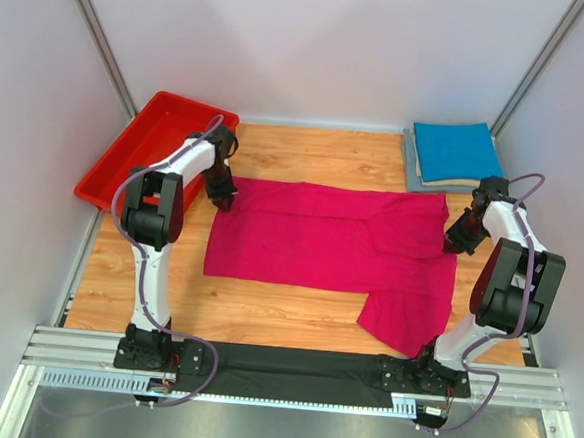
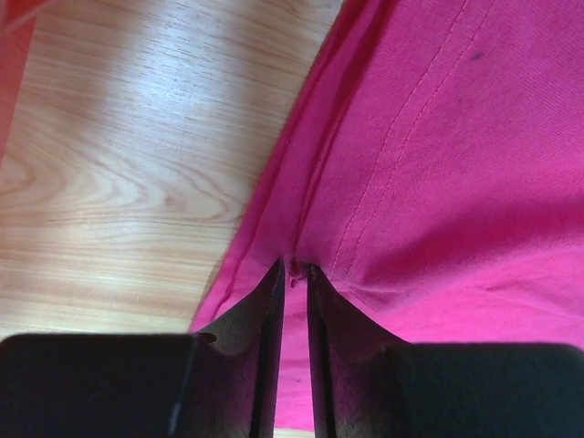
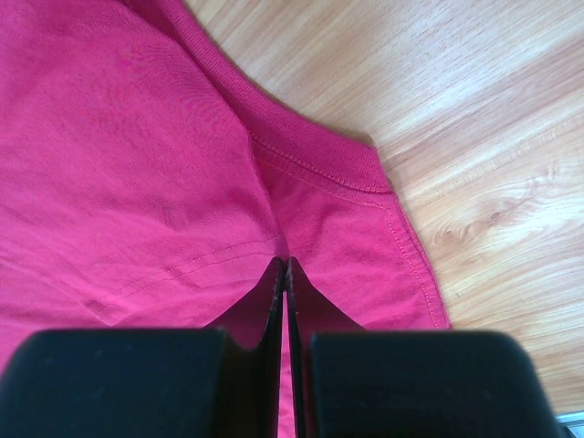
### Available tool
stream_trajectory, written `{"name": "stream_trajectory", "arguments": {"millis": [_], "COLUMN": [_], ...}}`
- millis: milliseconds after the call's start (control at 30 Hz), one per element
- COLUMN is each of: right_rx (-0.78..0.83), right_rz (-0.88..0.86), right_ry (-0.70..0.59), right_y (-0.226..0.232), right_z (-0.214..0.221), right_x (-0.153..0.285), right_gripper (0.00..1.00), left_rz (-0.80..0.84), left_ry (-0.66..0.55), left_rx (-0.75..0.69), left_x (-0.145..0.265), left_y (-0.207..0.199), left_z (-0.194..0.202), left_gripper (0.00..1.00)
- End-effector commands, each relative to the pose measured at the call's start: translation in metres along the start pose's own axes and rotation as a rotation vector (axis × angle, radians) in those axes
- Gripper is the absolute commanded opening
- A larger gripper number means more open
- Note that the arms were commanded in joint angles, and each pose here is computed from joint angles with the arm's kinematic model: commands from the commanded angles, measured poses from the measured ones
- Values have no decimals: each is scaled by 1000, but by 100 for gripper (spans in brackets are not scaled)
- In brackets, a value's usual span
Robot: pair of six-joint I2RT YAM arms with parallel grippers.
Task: Fold and stack the t-shirts
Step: Fold the tshirt
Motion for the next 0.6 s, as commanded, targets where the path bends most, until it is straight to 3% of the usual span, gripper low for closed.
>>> {"name": "stream_trajectory", "arguments": {"millis": [0,567], "right_rx": [10,16], "right_rz": [-14,-9], "right_ry": [-43,-45], "right_y": [1,0], "right_z": [-8,-7], "right_x": [6,8], "right_gripper": [0,0], "left_rz": [51,-51], "left_ry": [-78,-37], "left_rx": [-3,-9], "left_x": [27,13], "left_y": [-11,-4], "left_z": [-8,-7], "left_gripper": [22,15]}}
Point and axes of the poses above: each gripper's point midway between its finger pads, its own x axis back along the fingers, its own y axis along the line the jaws close on, z = x × y, the point moved 8 cm from there along x, back along the fingers, and after that the axes turned 3 degrees about x, right-handed, at the moved point
